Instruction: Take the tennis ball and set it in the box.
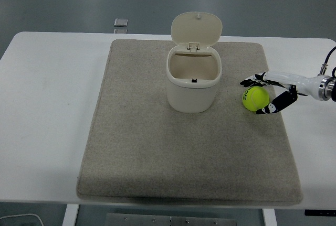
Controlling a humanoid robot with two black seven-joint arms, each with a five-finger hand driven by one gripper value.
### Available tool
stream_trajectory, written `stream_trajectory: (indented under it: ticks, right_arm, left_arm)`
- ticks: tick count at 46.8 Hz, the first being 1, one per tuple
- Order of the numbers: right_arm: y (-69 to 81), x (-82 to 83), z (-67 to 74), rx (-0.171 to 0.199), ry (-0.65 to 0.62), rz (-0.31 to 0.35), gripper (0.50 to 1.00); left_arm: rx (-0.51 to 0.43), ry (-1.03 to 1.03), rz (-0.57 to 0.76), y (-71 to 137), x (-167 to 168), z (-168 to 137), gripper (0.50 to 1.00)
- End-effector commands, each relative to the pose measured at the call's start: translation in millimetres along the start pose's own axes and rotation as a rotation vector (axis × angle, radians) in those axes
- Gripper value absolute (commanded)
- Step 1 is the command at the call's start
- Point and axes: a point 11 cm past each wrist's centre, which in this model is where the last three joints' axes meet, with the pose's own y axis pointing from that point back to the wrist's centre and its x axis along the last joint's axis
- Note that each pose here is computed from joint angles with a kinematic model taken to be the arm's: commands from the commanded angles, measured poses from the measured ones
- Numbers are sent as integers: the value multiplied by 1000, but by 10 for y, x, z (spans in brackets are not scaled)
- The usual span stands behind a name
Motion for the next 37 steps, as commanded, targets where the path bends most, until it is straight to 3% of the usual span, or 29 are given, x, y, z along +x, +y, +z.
stream_trajectory:
  ticks: [1,8,17,30,37]
  right_arm:
    - [0,14,5,-2,7,16,903]
    - [-9,-27,20,-3,19,7,866]
    - [-9,-31,21,-4,36,3,729]
    - [-13,-32,23,-5,36,3,642]
    - [8,52,-18,9,22,26,519]
  left_arm:
    - [0,0,0,0,0,0,992]
    - [0,0,0,0,0,0,992]
    - [0,0,0,0,0,0,992]
    - [0,0,0,0,0,0,992]
    - [0,0,0,0,0,0,992]
